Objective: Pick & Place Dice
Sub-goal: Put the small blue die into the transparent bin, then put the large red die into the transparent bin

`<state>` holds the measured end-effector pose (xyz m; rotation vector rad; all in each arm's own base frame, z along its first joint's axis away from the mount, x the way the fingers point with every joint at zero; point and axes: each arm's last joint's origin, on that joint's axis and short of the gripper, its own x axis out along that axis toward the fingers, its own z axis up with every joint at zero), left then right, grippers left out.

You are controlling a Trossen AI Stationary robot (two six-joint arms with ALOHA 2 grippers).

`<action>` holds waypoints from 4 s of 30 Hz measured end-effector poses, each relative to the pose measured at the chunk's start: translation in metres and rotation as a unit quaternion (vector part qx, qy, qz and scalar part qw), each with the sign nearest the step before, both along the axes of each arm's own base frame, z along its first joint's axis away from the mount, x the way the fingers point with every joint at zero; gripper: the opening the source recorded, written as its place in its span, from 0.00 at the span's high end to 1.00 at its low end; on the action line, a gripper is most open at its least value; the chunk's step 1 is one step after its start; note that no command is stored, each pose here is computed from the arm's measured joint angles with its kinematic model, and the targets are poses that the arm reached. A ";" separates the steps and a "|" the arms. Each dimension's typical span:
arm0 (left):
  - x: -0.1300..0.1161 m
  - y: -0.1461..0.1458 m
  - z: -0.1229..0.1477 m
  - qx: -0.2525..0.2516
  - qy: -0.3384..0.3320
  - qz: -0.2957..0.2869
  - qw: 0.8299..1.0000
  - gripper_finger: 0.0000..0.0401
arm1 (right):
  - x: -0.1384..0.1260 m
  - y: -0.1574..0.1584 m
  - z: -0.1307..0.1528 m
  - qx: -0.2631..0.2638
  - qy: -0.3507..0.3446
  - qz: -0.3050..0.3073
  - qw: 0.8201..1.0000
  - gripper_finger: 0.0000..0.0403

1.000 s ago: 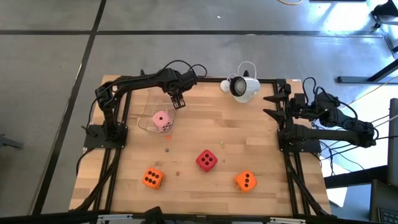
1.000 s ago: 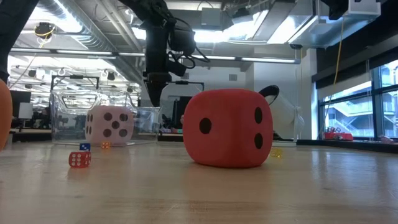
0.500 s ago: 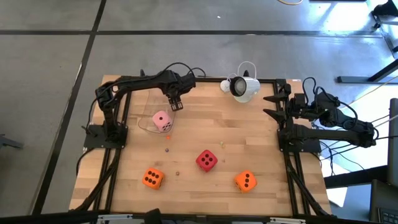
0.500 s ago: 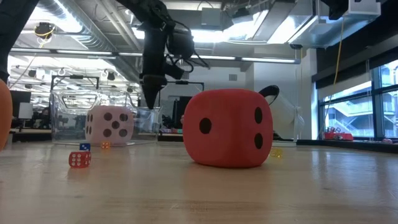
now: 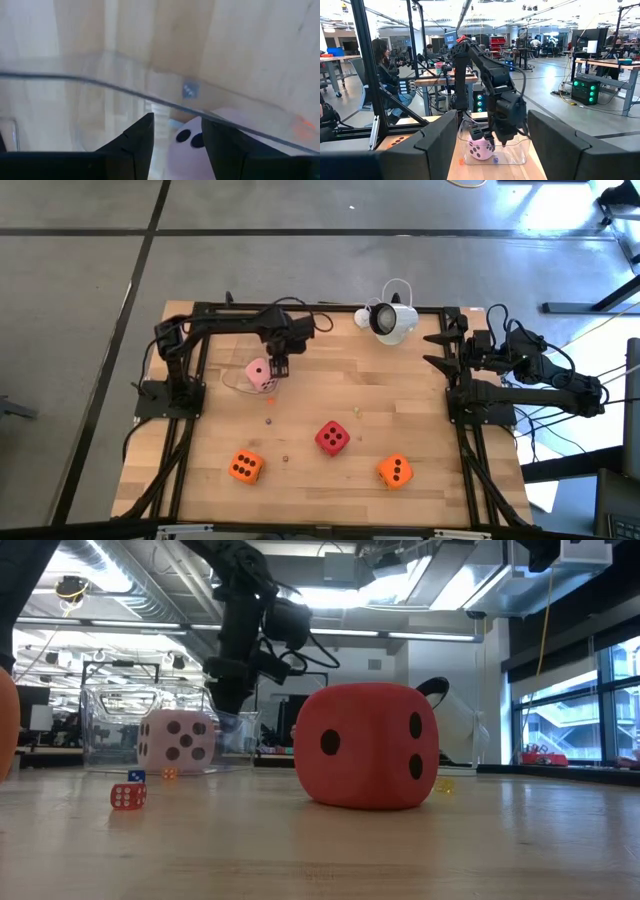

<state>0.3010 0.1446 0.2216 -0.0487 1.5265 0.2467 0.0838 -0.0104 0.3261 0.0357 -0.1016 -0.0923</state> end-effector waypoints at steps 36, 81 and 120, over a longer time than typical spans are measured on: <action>0.058 -0.053 0.118 0.062 -0.225 0.015 0.972 0.64 | 0.000 0.001 -0.001 0.012 0.003 0.015 1.000 0.40; 0.098 -0.285 0.073 0.067 -0.294 -0.225 0.927 0.31 | 0.006 0.003 -0.003 0.048 0.020 0.070 0.996 0.40; 0.116 -0.309 -0.032 0.218 -0.135 -0.254 0.933 0.32 | 0.008 0.004 -0.006 0.052 0.038 0.095 0.993 0.40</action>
